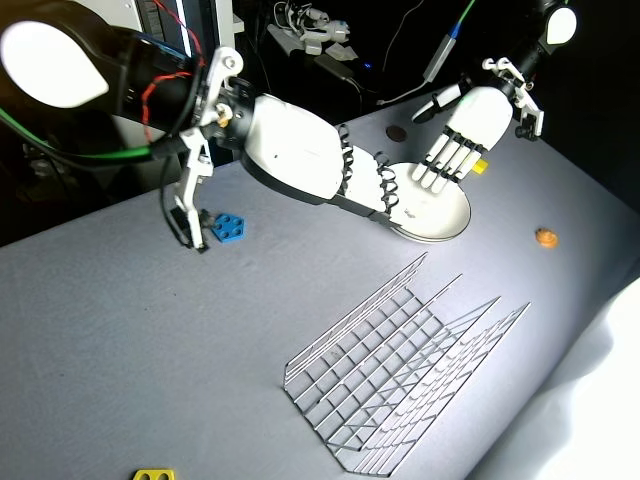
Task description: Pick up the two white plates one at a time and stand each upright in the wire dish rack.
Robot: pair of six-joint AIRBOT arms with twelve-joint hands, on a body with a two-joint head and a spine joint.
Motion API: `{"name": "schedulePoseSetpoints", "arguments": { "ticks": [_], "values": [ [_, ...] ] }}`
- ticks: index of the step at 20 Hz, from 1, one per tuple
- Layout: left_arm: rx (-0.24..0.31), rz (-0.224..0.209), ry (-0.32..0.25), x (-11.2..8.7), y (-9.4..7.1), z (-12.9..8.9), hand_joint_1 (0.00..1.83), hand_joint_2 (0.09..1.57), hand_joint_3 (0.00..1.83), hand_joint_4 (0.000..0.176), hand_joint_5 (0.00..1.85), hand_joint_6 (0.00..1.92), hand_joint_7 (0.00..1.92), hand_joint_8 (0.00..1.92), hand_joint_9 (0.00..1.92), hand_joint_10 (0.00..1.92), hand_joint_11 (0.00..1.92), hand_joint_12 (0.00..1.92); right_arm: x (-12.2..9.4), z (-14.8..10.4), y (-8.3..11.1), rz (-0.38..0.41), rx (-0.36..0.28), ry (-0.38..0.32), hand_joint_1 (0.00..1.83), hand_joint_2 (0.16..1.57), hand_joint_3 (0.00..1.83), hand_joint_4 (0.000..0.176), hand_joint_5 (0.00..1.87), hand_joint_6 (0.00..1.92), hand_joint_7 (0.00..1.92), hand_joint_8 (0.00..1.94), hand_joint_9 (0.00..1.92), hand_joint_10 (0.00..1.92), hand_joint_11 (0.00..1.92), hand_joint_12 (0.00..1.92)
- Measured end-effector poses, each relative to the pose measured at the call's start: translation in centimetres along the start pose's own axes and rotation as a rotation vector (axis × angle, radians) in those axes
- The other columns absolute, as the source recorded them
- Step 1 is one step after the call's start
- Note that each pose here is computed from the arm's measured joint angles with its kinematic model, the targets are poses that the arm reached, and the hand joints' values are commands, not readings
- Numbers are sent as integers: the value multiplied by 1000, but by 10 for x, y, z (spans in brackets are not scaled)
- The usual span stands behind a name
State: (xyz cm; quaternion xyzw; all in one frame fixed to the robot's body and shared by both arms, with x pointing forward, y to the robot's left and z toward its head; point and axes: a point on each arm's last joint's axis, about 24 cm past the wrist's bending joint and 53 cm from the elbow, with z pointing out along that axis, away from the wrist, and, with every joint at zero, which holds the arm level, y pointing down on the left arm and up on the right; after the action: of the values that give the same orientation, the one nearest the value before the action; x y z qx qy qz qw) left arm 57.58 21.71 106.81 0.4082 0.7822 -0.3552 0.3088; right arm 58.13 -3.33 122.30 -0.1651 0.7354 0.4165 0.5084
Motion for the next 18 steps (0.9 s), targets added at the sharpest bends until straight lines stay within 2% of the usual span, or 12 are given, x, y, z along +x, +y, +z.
{"name": "schedulePoseSetpoints", "arguments": {
  "ticks": [4,8,11,14,18],
  "values": [
    [-10,-11,10,6,4,2,0,1086,25,0,0,0,0,0,0,0,1,0,1,7,18,-37,-77,-18,0,1163,3,0,0,0,0,0,0,0,0,0],
    [-16,-13,9,6,7,2,0,1085,22,0,0,0,0,0,0,0,6,3,9,14,29,-33,-162,21,0,1158,1,0,0,0,0,0,0,0,0,0],
    [-24,-15,3,4,10,1,0,1088,21,0,0,0,0,0,0,0,0,0,8,25,29,-46,-168,21,0,1164,3,0,0,0,0,0,0,0,0,0],
    [-33,-16,-8,1,14,-1,0,1085,18,0,0,0,12,5,17,7,2,1,15,39,43,-105,-187,34,0,1171,6,0,0,0,0,0,0,0,0,0],
    [-34,-24,-12,-1,15,-1,0,1088,17,0,0,0,8,1,14,4,7,3,23,46,54,-88,-212,49,0,1176,8,0,0,0,0,0,0,0,0,0]
  ]
}}
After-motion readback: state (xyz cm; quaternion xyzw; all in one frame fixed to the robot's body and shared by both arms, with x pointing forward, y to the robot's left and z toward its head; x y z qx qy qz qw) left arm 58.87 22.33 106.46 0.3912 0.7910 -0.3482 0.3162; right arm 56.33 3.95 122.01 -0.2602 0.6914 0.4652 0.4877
